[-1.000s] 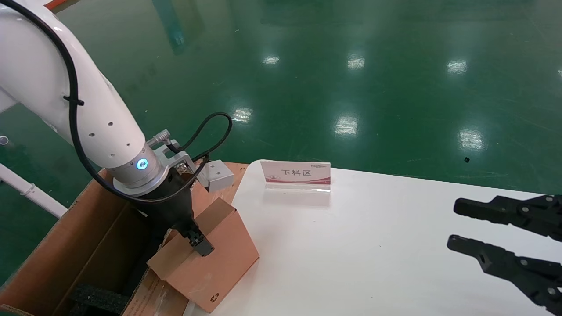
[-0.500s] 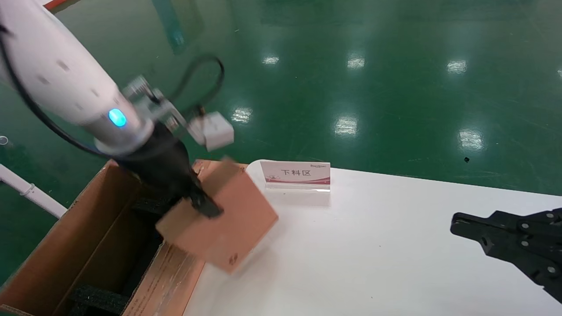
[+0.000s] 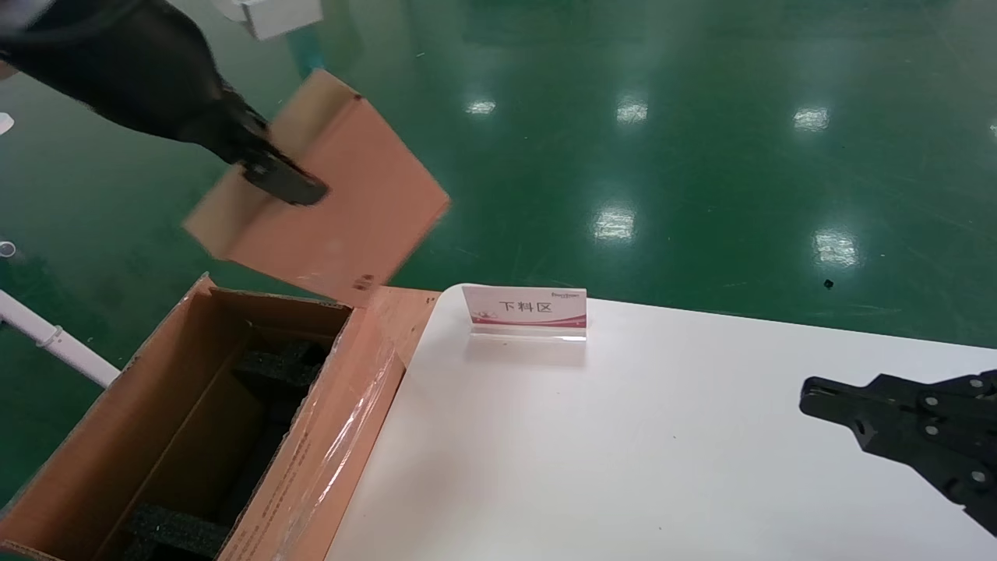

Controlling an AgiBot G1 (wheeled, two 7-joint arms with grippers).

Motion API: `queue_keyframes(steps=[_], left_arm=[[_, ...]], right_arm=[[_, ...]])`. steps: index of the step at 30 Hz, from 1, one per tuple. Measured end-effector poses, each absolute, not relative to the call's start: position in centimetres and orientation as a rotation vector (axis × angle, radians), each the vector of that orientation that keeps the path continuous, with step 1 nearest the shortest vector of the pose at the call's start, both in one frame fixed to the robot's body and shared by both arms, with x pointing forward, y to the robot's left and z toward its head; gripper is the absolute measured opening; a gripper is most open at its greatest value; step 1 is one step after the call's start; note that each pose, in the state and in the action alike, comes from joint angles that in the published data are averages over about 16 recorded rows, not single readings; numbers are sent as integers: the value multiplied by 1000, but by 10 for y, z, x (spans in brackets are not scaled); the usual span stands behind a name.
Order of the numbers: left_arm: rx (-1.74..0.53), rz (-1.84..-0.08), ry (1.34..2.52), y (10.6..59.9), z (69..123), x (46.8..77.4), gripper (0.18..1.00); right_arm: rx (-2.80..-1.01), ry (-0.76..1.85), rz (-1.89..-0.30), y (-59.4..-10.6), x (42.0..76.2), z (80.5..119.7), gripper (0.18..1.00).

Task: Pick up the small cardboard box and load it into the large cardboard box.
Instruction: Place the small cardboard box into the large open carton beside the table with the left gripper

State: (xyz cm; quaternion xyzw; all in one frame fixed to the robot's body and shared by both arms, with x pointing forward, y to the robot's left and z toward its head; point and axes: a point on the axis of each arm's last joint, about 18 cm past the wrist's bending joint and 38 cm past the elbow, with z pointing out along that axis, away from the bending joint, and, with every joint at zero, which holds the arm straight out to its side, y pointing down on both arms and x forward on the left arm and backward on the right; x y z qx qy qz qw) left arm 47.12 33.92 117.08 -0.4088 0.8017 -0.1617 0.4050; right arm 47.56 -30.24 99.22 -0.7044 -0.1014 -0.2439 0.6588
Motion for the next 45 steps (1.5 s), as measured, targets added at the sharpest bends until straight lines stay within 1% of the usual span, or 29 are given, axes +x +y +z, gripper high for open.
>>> queue_keyframes(steps=[7,14,19,25,32,37,45], left_arm=[[-1151,-297,1988,358,1174,452,443],[-1318,-229,1989,388,1153,443,442],[-1423,-208,1997,411,1130,442,442],[-1529,-210,2002,440,1101,441,441],[-1620,-229,1992,470,1070,439,441],[-1664,-249,1977,488,1052,438,441],[-1710,-272,1955,507,1029,441,440]], right_arm=[[-1595,-230,-552,-302,476,992,191],[-1595,-230,-552,-302,476,992,198],[-1595,-230,-552,-302,476,992,217],[-1595,-230,-552,-302,476,992,273],[-1595,-230,-552,-302,476,992,375],[-1595,-230,-552,-302,476,992,478],[-1595,-230,-552,-302,476,992,672]])
